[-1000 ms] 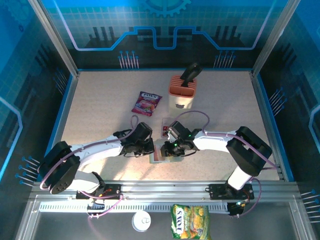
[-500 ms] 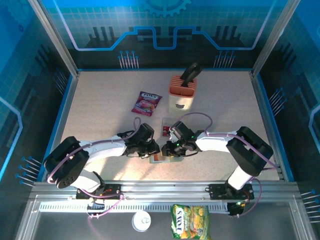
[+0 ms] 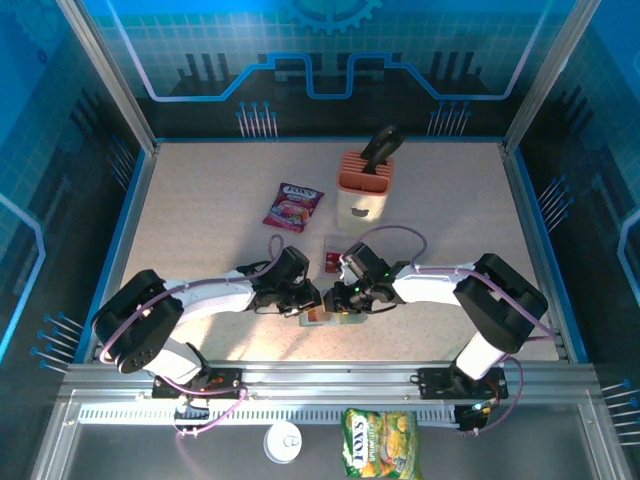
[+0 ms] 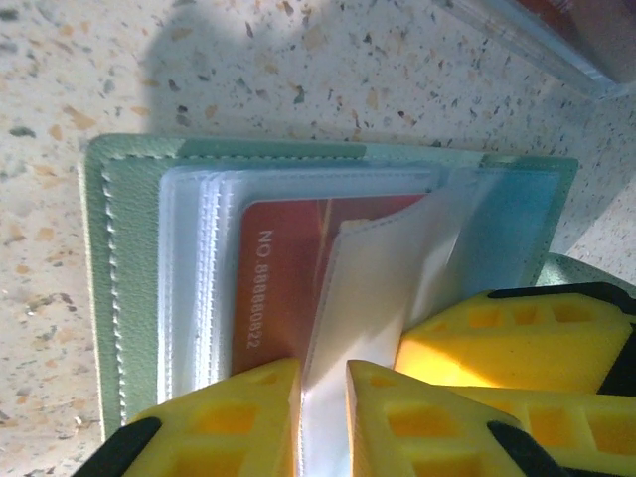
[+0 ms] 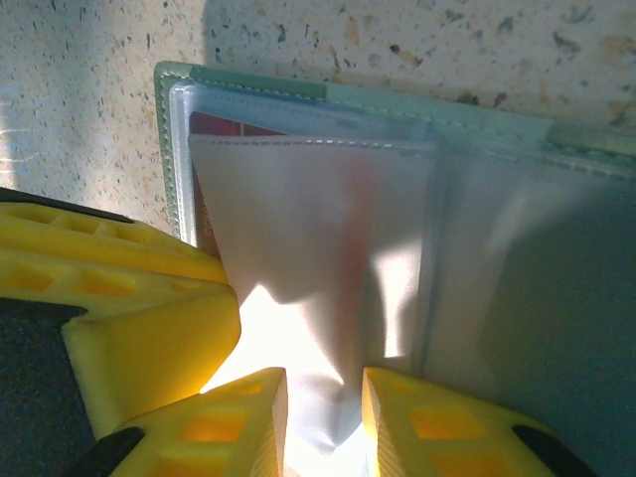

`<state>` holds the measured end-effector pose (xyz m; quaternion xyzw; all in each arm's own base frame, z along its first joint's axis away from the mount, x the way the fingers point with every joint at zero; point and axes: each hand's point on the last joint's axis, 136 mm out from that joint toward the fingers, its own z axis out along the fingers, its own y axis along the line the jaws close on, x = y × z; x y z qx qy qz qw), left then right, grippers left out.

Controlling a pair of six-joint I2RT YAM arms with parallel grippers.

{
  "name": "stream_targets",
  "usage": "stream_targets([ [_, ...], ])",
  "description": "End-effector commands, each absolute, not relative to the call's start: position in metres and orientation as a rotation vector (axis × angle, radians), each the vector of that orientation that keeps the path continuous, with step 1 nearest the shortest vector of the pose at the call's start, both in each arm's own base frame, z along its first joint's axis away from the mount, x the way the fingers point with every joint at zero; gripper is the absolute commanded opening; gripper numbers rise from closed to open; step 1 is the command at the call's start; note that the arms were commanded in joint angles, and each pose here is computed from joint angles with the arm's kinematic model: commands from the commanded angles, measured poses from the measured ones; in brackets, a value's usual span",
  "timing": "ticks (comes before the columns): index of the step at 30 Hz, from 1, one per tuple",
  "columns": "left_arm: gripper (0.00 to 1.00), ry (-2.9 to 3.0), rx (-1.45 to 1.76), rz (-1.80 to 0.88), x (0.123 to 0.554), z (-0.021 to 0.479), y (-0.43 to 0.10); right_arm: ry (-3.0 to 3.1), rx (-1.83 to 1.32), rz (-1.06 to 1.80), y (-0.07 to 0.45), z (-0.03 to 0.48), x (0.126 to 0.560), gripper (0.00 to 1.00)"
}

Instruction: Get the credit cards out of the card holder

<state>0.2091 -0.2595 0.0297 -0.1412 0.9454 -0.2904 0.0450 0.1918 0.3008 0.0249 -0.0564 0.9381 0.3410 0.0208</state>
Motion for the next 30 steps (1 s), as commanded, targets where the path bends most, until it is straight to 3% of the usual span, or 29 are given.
stream_targets([
  [1,0.16,2.897,-0.453,-0.945,0.207,0.028,-0.265,2.912,-0.142,1.062,0.295,0.026,0.191,0.27],
  [11,0.06,2.859,-0.456,-0.969,0.210,0.037,-0.265,2.901,-0.142,1.071,0.295,0.030,0.191,0.27],
  [16,0.16,2.821,-0.452,-1.004,0.213,0.044,-0.266,2.888,-0.146,1.075,0.295,0.033,0.192,0.27],
  [22,0.15,2.794,-0.452,-1.044,0.214,0.048,-0.268,2.872,-0.136,1.078,0.294,0.037,0.193,0.27],
  [30,0.21,2.761,-0.461,-1.077,0.216,0.051,-0.269,2.862,-0.129,1.086,0.292,0.040,0.193,0.25],
])
